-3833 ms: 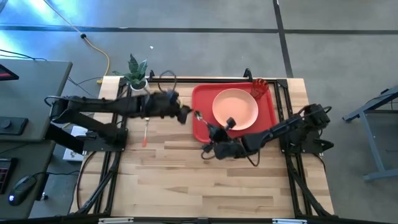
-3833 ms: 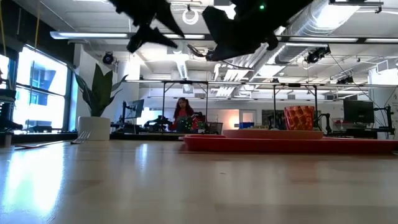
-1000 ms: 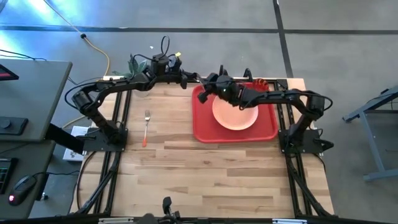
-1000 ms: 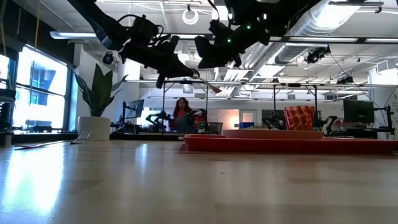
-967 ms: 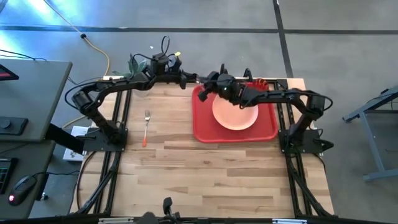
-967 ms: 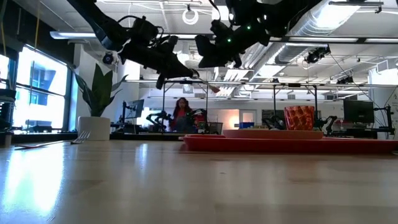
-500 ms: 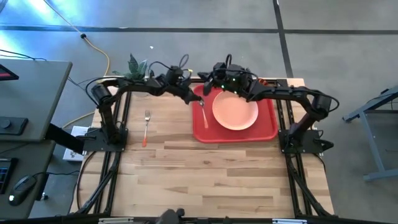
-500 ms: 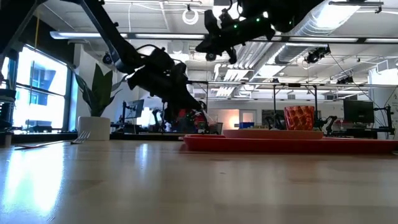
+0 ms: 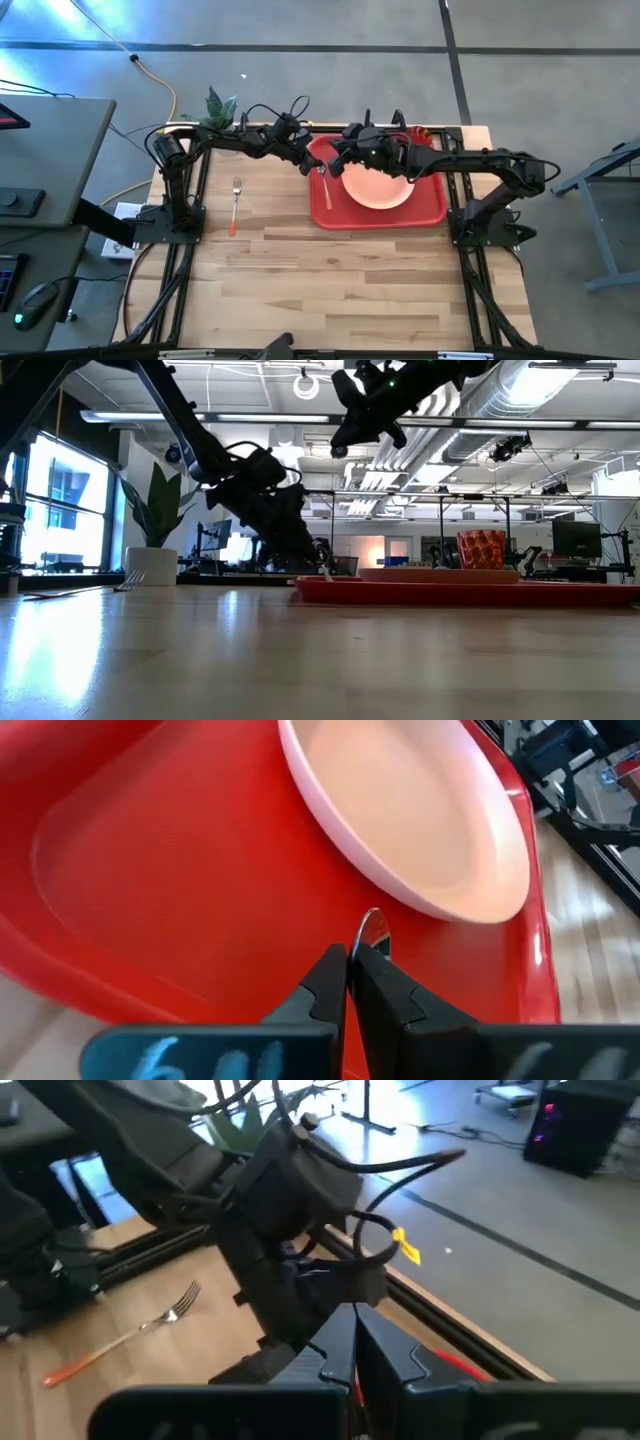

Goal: Pick and place plate/cup/fork/spoon on tray
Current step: Put the orange spoon on the red tray to the left of the light pink plate, then put the orange fork on the red tray in between the orange spoon and light pink plate

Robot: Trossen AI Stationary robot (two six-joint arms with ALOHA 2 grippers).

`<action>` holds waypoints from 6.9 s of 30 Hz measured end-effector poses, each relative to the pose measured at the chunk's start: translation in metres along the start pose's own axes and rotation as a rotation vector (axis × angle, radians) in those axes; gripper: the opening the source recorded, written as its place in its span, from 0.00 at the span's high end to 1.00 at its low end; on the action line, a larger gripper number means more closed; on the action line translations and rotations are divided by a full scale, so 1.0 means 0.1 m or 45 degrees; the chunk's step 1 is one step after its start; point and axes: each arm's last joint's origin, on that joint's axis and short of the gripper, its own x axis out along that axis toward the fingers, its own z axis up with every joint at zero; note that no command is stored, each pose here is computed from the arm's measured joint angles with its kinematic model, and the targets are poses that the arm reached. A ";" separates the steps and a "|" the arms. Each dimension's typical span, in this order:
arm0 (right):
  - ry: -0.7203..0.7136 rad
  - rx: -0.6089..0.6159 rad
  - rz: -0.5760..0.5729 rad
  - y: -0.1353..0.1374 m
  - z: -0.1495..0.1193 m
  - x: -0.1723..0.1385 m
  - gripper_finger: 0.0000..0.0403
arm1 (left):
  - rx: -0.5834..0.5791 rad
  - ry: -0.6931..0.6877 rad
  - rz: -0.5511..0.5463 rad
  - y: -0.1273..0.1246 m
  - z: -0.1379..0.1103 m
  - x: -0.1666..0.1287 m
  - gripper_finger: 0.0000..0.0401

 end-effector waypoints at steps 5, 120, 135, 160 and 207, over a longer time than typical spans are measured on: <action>0.062 0.050 -0.050 0.06 -0.08 -0.04 1.00 | 0.075 0.047 0.020 0.03 -0.04 -0.01 0.97; 0.419 0.539 0.504 1.28 -0.96 0.06 0.64 | -0.642 0.429 0.930 -0.92 -1.47 -1.66 0.80; 0.453 0.536 0.521 1.24 -0.96 0.08 0.64 | -0.657 0.660 0.976 -0.83 -2.01 -1.35 0.80; 0.557 0.487 0.602 1.26 -1.00 0.06 0.64 | -0.313 0.407 0.457 -1.22 -1.79 -1.11 0.99; 0.063 0.369 0.330 0.83 -0.39 0.03 0.41 | 0.151 -0.389 0.286 -1.97 -1.31 -1.11 0.99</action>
